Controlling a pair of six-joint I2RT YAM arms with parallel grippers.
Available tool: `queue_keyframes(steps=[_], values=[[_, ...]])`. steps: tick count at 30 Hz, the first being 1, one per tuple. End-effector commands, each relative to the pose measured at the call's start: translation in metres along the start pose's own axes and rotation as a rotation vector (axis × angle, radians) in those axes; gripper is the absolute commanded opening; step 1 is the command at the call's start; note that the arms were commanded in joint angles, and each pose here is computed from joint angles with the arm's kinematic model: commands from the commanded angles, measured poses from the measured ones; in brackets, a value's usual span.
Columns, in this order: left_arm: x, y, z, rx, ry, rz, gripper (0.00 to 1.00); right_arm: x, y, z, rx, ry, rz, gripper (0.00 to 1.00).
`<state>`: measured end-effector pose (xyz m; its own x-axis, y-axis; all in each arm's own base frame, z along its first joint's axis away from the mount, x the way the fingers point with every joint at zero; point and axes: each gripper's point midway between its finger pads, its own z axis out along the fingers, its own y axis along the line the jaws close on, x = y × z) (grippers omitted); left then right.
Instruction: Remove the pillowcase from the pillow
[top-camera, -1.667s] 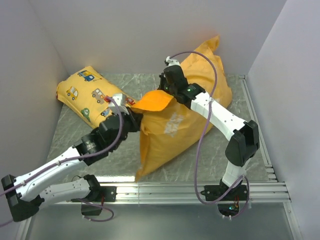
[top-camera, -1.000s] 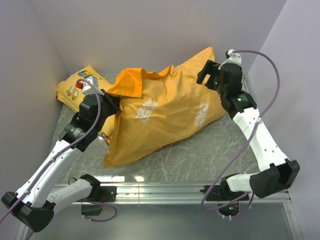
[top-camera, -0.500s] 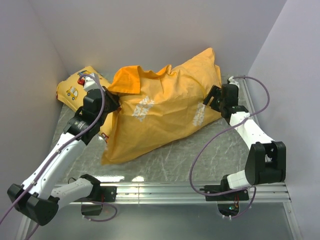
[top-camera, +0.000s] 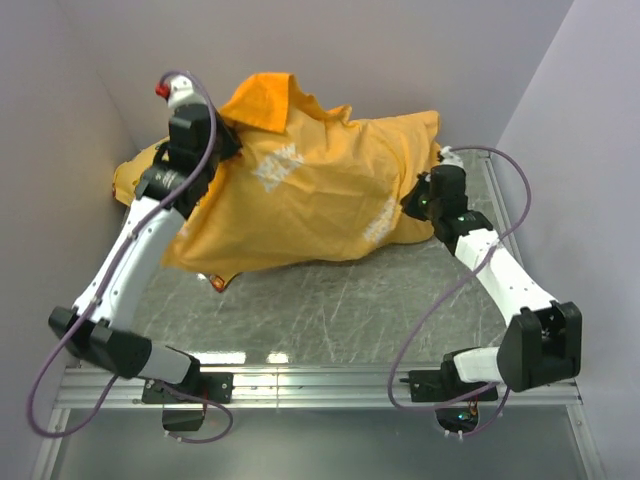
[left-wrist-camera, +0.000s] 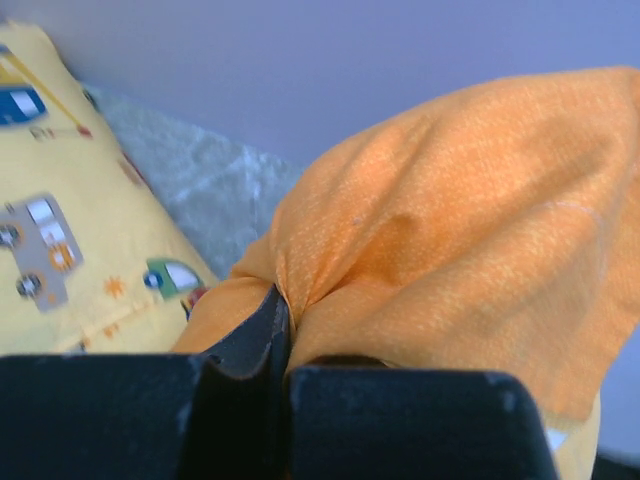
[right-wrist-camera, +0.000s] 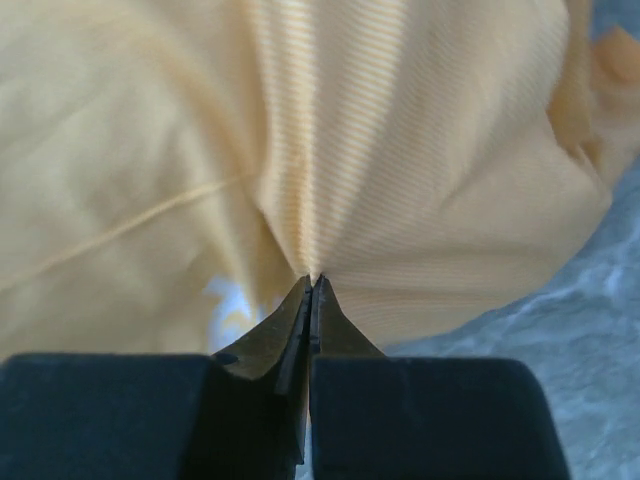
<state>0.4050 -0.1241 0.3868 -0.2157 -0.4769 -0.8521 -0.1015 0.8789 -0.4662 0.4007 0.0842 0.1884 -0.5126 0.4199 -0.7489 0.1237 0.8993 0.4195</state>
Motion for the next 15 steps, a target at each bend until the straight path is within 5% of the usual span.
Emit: queue_keyframes(steps=[1,9,12,13,15], values=[[-0.079,0.005,0.015,-0.045,-0.184,-0.007,0.00,-0.017,0.086,-0.053,-0.223,-0.045,-0.069,0.00],[-0.043,0.048,0.114,-0.138,-0.040,0.060,0.06,0.036,0.201,-0.072,-0.451,0.071,-0.124,0.00],[-0.030,0.044,0.127,-0.105,-0.003,0.084,0.33,0.044,0.217,-0.054,-0.458,0.103,-0.122,0.00],[-0.027,0.039,0.126,-0.075,0.010,0.089,0.52,0.046,0.218,-0.048,-0.448,0.113,-0.123,0.00],[-0.029,0.036,0.116,-0.064,-0.001,0.099,0.64,0.054,0.220,-0.035,-0.438,0.136,-0.132,0.00]])
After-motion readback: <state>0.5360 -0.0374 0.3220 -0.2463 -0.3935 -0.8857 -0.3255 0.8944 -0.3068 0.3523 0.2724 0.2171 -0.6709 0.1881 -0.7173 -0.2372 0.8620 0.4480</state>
